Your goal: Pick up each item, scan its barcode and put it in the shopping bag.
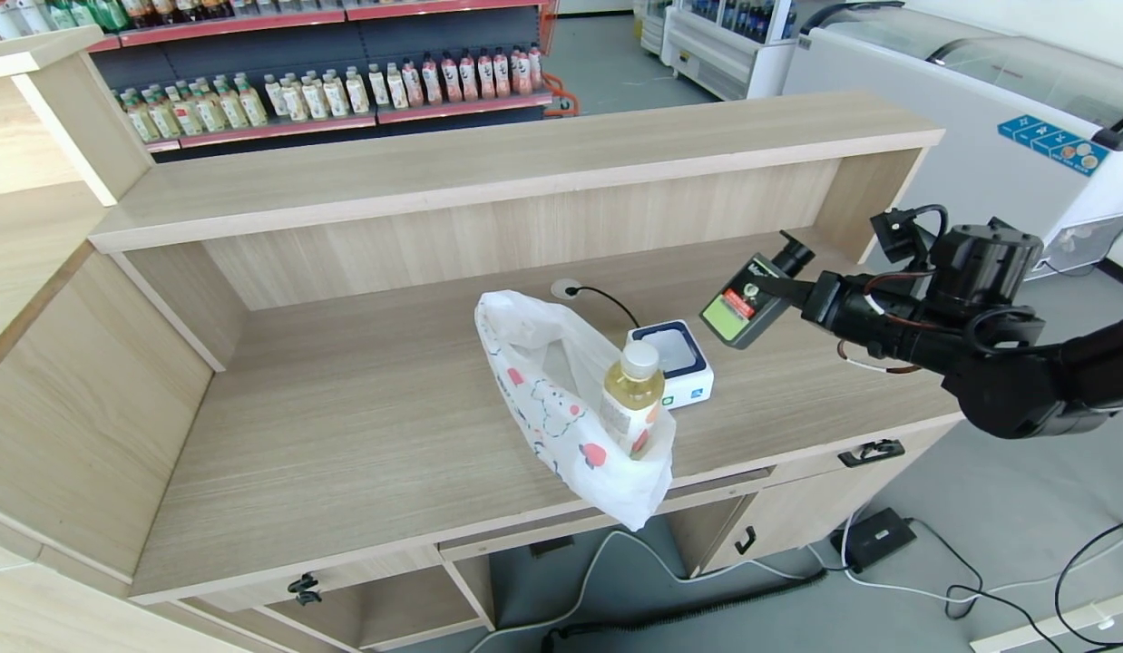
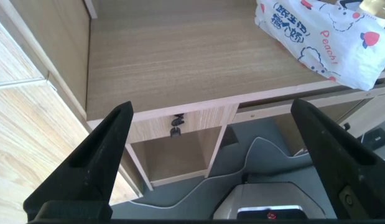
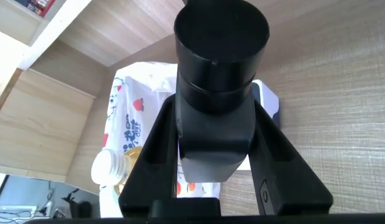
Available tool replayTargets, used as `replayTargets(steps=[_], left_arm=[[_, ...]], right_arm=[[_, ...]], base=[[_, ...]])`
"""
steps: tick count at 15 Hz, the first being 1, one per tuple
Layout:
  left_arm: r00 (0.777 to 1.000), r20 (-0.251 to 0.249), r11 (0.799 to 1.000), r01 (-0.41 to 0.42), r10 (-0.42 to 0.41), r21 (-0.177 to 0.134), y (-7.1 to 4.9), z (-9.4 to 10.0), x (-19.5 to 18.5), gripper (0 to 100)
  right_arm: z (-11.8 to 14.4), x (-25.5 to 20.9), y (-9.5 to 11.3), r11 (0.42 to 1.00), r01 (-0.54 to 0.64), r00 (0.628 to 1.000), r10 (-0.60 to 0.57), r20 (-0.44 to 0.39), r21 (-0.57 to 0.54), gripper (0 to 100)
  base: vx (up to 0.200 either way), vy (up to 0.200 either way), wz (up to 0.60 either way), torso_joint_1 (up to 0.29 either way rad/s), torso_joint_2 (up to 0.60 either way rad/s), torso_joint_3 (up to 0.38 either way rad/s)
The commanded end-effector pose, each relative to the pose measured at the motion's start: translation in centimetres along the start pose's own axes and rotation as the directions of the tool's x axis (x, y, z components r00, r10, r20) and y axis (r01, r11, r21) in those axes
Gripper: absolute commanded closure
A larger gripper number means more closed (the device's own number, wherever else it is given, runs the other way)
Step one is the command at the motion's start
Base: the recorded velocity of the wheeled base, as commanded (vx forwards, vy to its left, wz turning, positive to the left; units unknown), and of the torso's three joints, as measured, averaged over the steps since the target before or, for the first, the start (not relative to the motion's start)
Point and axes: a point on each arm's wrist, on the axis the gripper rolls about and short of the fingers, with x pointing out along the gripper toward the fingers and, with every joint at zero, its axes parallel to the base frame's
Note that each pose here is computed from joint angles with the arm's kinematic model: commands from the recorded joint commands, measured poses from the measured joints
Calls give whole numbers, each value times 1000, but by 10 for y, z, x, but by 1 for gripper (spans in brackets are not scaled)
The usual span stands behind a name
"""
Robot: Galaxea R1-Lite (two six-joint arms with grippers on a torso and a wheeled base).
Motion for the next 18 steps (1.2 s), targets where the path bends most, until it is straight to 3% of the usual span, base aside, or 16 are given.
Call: replayTargets(steps=[1,18], left_arm=[[1000,1,1000,0,0,0,0,0,0,0],[1000,1,1000,0,0,0,0,0,0,0]], right_arm=[[-3,7,-7,1000,-2,1000,2,-4,2,100],[-19,24,-24,999,-46,997,45,-58,-19,100]], base=[[0,0,0,0,0,0],[0,0,0,0,0,0]])
